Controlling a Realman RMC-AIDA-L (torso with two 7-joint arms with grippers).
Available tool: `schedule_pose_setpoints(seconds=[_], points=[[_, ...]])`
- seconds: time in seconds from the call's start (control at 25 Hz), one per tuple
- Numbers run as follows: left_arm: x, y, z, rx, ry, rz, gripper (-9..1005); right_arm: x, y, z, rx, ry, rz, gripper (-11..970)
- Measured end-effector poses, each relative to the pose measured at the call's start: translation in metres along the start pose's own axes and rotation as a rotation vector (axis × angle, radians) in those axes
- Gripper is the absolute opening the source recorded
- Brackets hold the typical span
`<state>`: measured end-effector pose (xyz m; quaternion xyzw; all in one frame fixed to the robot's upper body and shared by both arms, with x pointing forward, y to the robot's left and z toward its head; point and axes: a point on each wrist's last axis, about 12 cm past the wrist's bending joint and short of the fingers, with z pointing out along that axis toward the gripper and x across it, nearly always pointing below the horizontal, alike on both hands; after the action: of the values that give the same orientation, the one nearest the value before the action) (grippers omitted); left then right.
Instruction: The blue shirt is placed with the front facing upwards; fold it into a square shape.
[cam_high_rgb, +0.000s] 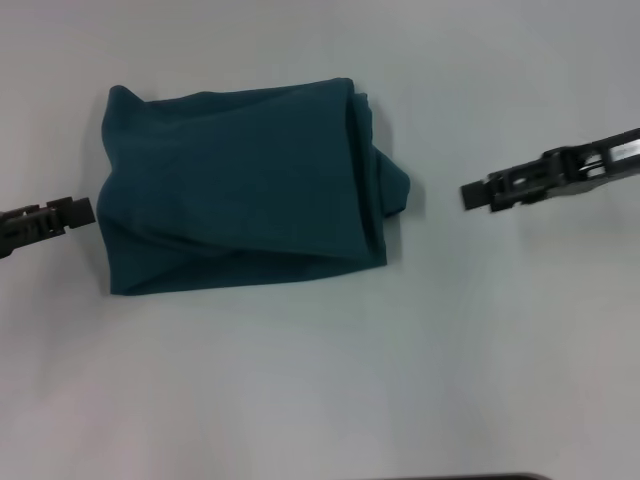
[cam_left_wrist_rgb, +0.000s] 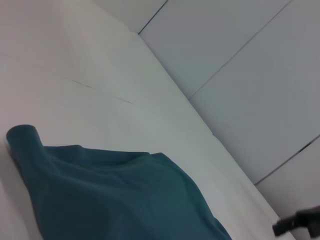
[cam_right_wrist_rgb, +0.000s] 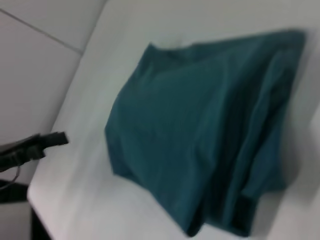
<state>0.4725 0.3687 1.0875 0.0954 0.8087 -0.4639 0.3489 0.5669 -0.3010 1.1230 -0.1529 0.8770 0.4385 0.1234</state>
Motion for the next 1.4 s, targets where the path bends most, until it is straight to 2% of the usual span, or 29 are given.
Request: schedule_pose_setpoints(seconds=[0.2,0.36,0.6,0.96,1.2,1.4], points=[[-0.002,-0.001,0.004,0.01,-0.005,0.002,587,-0.005,0.013,0.035,-0.077,0.074,0.047,899],[-0.003,-0.002,0.006,0.017,-0.02,0.002,587,-0.01,0.022,0.055,-0.094,0.086,0.09,899],[-0.004,-0.002,0.008,0.021,-0.045,-0.005,587,-0.009,0.014,0.076,-0.03,0.039,0.203,898],[-0.008,-0.002,0.009,0.019,-0.073,-0.001,588,0.005,0.014,0.098,-0.059,0.052,0.289,896],[-0.007,-0.001,0.011,0.009,-0.081,-0.003,587,0.009,0.018,0.102,-0.1,0.062,0.308,889],[-0.007,-0.001,0.011,0.01,-0.081,-0.003,586,0.01,0.015,0.103,-0.087,0.042,0.326,880]])
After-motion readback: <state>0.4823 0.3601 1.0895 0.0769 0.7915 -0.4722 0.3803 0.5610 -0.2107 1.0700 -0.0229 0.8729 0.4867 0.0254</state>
